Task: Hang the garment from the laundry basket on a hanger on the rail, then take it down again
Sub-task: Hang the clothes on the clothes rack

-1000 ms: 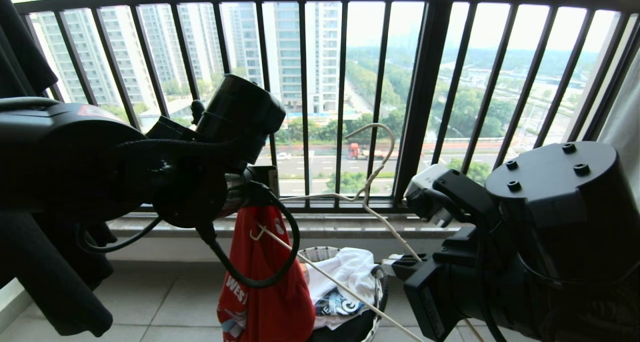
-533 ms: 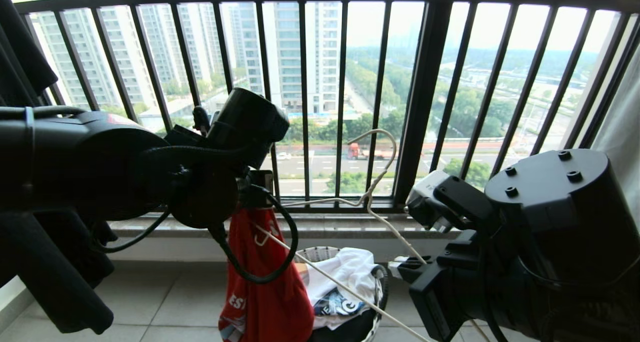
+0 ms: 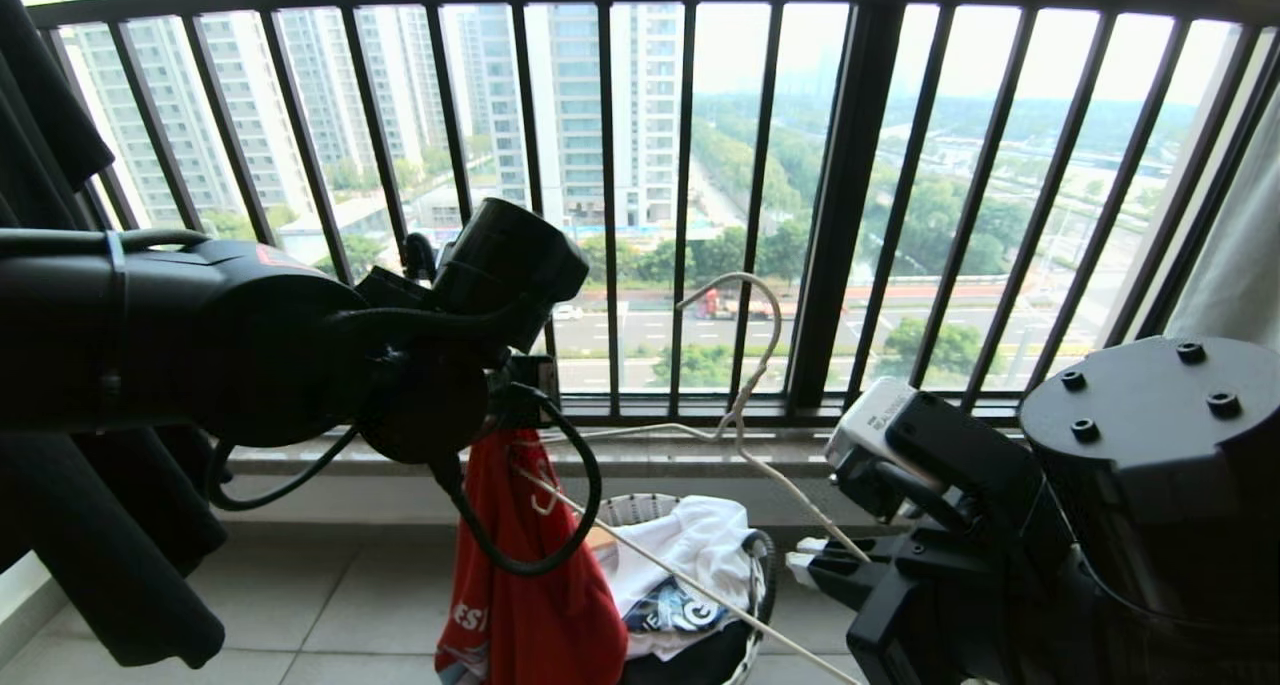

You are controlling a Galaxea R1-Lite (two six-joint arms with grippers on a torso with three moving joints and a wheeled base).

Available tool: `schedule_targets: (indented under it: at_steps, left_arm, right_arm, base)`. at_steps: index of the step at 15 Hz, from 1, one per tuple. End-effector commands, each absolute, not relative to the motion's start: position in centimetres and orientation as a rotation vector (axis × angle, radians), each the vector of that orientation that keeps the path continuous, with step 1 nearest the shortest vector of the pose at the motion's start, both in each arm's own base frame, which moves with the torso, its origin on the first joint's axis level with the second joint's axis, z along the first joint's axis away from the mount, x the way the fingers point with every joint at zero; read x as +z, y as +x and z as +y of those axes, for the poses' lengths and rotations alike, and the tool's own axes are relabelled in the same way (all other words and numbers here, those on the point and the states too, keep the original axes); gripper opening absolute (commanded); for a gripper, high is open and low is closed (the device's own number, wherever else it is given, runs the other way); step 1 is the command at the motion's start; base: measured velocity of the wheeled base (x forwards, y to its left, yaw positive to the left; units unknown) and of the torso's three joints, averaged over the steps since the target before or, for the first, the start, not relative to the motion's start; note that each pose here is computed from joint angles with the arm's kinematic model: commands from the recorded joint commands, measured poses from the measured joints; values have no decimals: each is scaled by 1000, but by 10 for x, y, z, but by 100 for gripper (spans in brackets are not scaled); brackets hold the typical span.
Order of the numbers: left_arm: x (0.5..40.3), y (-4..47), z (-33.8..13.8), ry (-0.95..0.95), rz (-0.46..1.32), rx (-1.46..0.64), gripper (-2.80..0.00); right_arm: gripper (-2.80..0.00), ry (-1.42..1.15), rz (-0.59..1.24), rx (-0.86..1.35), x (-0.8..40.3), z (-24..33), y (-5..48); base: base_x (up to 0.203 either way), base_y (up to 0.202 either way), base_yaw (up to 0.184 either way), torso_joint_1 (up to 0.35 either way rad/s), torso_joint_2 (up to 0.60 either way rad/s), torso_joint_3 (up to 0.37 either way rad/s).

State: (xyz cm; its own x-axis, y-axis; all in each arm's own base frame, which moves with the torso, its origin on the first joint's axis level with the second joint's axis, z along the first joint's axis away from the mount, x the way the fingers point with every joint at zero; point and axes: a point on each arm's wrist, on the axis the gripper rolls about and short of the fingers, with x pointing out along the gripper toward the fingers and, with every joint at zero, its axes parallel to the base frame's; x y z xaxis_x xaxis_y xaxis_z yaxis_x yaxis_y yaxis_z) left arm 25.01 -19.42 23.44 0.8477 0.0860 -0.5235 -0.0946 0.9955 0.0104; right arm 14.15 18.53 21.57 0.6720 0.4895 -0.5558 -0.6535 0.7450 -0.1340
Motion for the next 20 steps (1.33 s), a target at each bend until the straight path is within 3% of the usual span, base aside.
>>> schedule_targets:
  at_steps: [1,12,20]
  left_arm:
    - [237,243,-197,-16,545,78,-280]
    - [240,239,-198,-22,540,62,-280]
    - [285,217,-186,-169,428,27,-280]
  right_arm:
    - [-280,-331,494,661,215,185,141]
    - [-280,-381,344,685,202,189,144]
    - [-280,-361,311,621,184,208,163]
  base:
    - [0,0,0,0,0,0]
    - [0,0,0,0,0,0]
    - [0,0,0,0,0,0]
